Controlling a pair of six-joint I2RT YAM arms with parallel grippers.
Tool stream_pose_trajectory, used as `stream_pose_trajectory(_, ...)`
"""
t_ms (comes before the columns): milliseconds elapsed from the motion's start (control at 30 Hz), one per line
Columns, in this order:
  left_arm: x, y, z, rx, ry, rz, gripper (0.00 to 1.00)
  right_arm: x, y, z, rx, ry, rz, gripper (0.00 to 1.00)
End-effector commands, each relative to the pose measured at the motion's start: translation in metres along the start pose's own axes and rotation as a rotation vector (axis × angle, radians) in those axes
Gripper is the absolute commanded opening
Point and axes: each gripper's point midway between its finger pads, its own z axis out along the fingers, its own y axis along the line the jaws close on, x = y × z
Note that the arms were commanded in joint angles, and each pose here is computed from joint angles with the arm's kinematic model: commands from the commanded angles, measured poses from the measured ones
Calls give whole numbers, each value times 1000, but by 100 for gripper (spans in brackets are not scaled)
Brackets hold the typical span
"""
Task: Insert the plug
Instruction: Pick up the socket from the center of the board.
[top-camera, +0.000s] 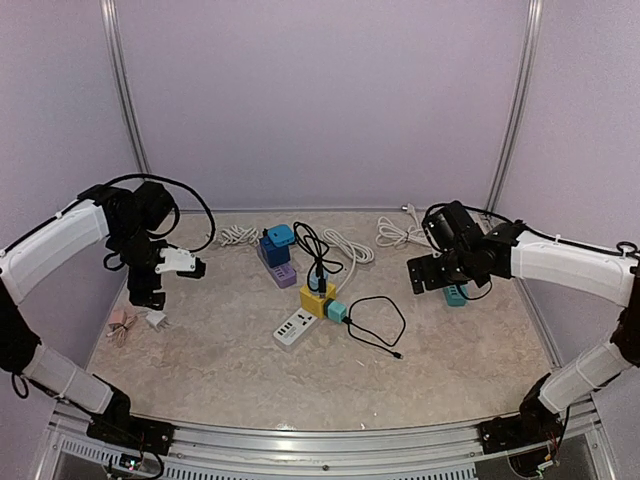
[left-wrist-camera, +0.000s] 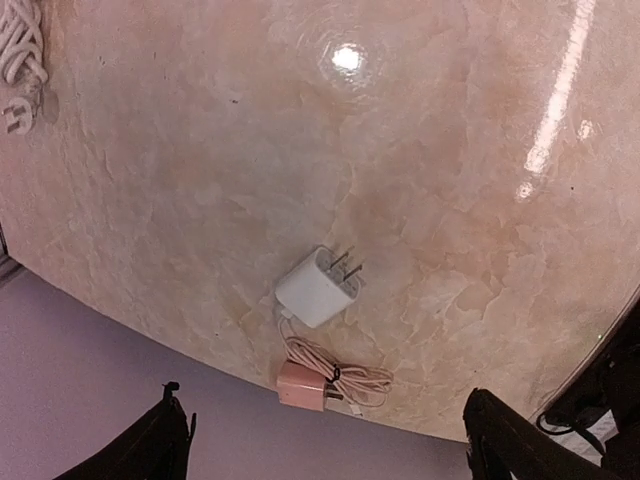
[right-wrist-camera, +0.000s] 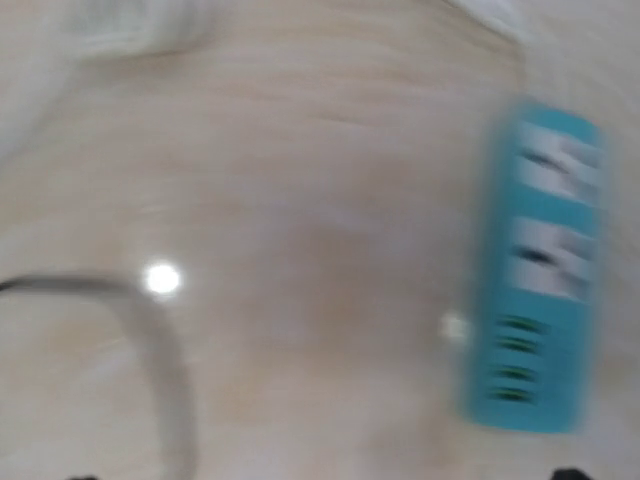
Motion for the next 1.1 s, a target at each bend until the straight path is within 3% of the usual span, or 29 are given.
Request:
stream_pose_trajectory(0, 32, 0, -2, 87, 93, -427, 92, 18, -70, 26, 122, 145, 123, 100)
stream_pose_trajectory(167, 49, 3, 13, 123, 21, -657, 98, 30, -107, 81, 93, 248, 233, 100)
stream_pose_trajectory(400, 61, -2, 19, 38, -42, -723, 99, 47, -122, 135, 100, 380, 230, 96)
stream_pose_trajectory(500, 60, -4, 19, 14, -66, -728, 99, 56, -123, 146, 110, 403, 224, 82)
stream_pose_trajectory(667, 60, -8, 14, -4, -89, -726, 99, 60, -127, 146, 125, 393, 218, 23)
stream_pose_trajectory(767, 59, -7, 11, -12, -101, -734, 99, 56, -129, 136, 134, 373, 210, 0)
stream_pose_trajectory(1067, 44, -1, 3, -23, -214, -782, 99, -9, -128, 46, 77, 104, 303, 0)
